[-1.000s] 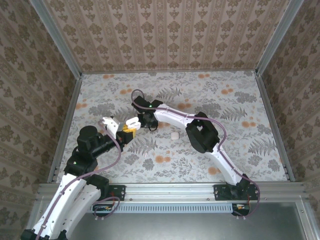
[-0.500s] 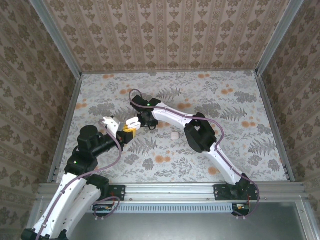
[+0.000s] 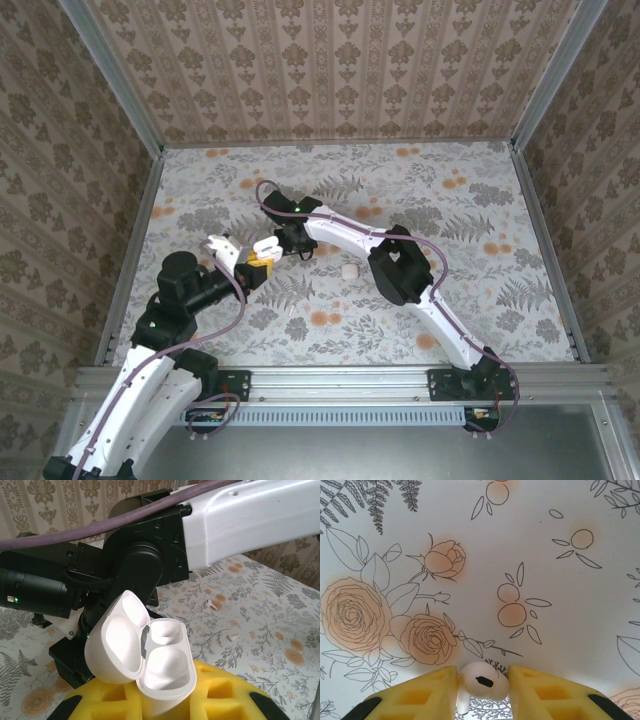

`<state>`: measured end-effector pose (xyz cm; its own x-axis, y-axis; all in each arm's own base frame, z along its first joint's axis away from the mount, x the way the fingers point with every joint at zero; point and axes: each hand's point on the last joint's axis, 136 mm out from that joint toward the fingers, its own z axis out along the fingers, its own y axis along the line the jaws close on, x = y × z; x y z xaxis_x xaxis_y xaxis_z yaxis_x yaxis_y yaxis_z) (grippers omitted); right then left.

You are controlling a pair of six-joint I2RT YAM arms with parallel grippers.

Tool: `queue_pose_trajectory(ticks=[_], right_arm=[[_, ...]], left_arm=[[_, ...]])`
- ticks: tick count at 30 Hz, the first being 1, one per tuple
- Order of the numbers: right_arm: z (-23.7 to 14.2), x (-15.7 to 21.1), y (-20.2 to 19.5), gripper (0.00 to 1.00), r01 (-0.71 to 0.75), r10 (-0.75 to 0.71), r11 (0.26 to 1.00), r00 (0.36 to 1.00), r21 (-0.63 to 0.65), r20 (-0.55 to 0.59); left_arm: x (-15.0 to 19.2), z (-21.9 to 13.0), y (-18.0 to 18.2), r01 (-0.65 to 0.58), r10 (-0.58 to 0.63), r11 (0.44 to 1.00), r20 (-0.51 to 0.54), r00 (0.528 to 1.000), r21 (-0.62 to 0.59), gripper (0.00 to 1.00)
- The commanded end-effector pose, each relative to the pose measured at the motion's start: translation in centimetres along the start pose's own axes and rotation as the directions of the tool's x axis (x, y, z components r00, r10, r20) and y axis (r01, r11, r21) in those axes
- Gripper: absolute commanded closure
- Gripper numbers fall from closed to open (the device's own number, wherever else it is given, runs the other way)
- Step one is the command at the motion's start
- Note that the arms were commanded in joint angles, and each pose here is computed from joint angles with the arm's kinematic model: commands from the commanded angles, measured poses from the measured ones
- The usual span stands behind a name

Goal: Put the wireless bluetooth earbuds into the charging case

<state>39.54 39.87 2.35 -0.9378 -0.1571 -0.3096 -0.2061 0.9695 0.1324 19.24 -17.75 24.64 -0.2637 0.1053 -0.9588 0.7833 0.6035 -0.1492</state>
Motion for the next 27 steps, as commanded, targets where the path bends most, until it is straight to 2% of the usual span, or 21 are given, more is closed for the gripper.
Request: queue_pose_trajectory(ticks=[1,16,27], right_arm=[[-1.4,-0.7,-1.7,0.67,0.038,-0.039,0.999,0.999,0.012,0.02],[-6.0,-0.3,-7.8,0.71,-0.01,0.008,1.0,0.994,0.023,0.105],[-14.1,-1.3,-9.6,0.72,-0.024,0.02,1.0,0.955,0.01,0.295]], left_arm=[[-0.5,0.1,-0.3,-0.006,0.005,1.0,0.028,1.0,0.024,1.0],[-1.0,1.9,-0.5,0.025,-0.032,0.994,0.071,0.997,0.104,1.0],[-2.0,3.9,-0.4,0.011,-0.026,0.991,0.11,0.994,0.132,1.0]])
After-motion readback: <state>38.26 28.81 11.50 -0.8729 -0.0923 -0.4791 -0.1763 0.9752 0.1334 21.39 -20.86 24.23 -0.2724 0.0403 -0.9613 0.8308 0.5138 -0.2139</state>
